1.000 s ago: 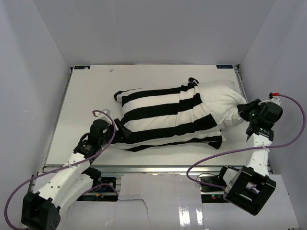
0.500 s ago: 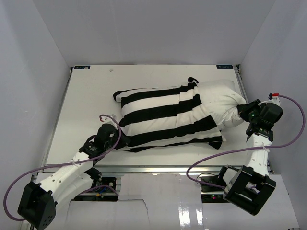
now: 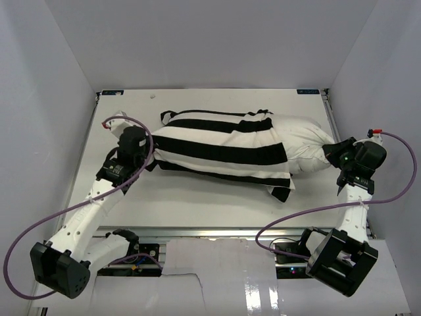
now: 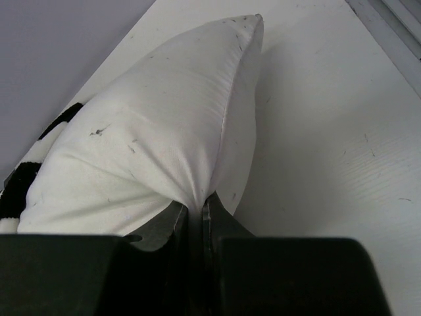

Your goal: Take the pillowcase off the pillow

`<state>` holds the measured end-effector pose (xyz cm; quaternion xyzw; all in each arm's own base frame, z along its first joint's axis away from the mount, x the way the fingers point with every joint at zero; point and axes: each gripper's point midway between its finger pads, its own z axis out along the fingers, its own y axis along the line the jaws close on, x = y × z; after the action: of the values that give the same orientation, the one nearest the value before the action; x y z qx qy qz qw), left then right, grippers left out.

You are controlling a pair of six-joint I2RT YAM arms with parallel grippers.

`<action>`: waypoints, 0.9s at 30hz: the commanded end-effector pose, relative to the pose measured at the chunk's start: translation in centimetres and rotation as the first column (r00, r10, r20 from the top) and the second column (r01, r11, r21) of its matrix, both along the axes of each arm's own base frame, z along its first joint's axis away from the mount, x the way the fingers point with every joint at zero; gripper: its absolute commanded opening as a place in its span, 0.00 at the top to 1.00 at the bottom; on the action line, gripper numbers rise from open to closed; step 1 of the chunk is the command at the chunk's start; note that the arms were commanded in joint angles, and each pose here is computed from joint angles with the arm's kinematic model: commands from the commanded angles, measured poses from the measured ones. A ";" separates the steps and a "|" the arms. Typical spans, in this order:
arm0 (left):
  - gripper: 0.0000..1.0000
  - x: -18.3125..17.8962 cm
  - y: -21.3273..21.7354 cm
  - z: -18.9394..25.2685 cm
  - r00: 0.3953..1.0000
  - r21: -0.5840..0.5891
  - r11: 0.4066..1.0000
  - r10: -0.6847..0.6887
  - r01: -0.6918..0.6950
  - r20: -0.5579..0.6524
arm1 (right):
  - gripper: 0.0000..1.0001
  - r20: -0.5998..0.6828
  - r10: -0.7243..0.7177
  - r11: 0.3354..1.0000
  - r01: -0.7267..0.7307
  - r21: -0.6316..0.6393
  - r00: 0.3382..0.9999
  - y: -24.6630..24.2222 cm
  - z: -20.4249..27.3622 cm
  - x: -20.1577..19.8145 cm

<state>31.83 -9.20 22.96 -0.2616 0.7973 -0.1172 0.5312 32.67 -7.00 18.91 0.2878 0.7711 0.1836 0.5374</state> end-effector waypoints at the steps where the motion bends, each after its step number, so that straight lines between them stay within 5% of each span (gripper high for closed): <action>1: 1.00 2.1 7.0 3.3 0.975 0.022 0.977 0.212 -0.214 0.066 | 0.92 0.082 -0.129 0.990 0.133 -0.039 0.988 -2.5 2.6 0.3; 16: 1.00 6.0 26.4 2.8 0.864 -0.268 0.831 0.504 -0.488 -0.012 | 0.92 0.083 -0.182 0.981 0.187 -0.053 0.980 -4.7 4.4 1.6; 24: 1.00 6.9 28.9 1.9 0.849 -0.237 0.823 0.528 -0.517 -0.016 | 0.92 0.069 -0.219 0.973 0.223 -0.057 0.973 -6.0 3.8 2.0; 27: 1.00 6.0 30.6 0.9 0.796 -0.176 0.778 0.603 -0.603 -0.058 | 0.92 0.083 -0.231 0.970 0.237 -0.064 0.969 -6.7 4.4 1.8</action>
<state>37.97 7.13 19.05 -0.4728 0.7712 -0.2261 0.3614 32.51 -2.07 18.03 0.2807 0.7930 0.2989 0.4506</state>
